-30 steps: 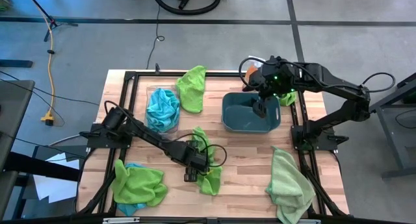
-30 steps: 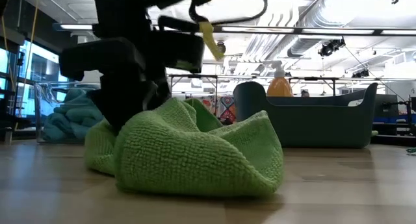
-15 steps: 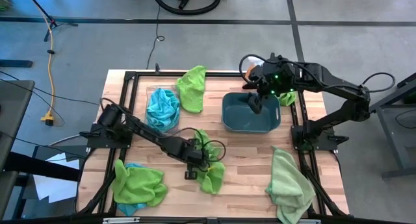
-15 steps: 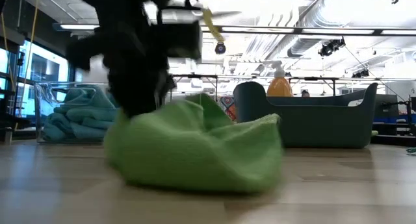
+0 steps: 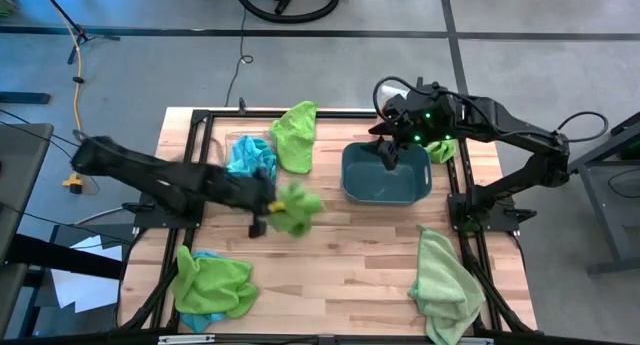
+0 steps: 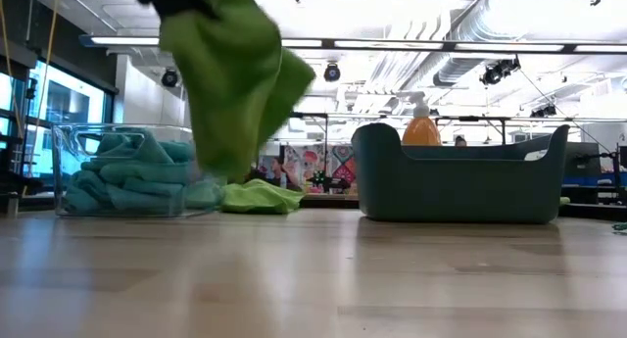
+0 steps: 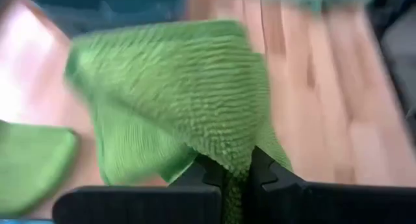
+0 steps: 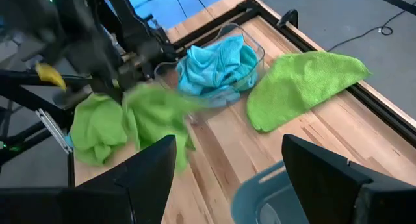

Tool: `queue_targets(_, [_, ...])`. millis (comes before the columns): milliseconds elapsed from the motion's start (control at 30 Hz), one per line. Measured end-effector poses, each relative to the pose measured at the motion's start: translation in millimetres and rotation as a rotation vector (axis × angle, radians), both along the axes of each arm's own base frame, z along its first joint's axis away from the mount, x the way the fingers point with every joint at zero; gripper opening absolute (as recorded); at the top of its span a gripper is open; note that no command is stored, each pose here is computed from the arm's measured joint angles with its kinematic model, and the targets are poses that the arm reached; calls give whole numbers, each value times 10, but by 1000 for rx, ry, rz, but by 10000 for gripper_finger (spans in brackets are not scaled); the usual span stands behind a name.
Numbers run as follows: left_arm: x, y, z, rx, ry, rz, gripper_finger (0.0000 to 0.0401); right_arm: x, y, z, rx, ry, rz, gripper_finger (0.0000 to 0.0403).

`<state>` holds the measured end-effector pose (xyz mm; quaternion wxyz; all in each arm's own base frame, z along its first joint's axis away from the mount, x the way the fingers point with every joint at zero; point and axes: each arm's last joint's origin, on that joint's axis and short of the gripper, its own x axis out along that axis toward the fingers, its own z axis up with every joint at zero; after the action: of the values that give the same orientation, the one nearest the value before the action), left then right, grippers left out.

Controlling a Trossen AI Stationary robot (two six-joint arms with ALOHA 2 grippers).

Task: Sort microfiber towel by color & place in baskets
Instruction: Put the green microfiber towel into the blue bin

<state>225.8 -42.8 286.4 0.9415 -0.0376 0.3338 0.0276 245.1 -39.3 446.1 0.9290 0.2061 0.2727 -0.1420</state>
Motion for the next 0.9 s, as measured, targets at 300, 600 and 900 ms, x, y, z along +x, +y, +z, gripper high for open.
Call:
queue_targets(300, [-461, 453, 584, -2, -379, 210, 1, 44, -7, 68, -63, -73, 33, 277])
queue_targets(600, [-254, 735, 766, -34, -627, 240, 0, 62, -9, 91, -186, -80, 112, 277])
queue_targets(900, [-70, 850, 674, -91, -614, 248, 0, 170, -37, 171, -355, -169, 183, 277])
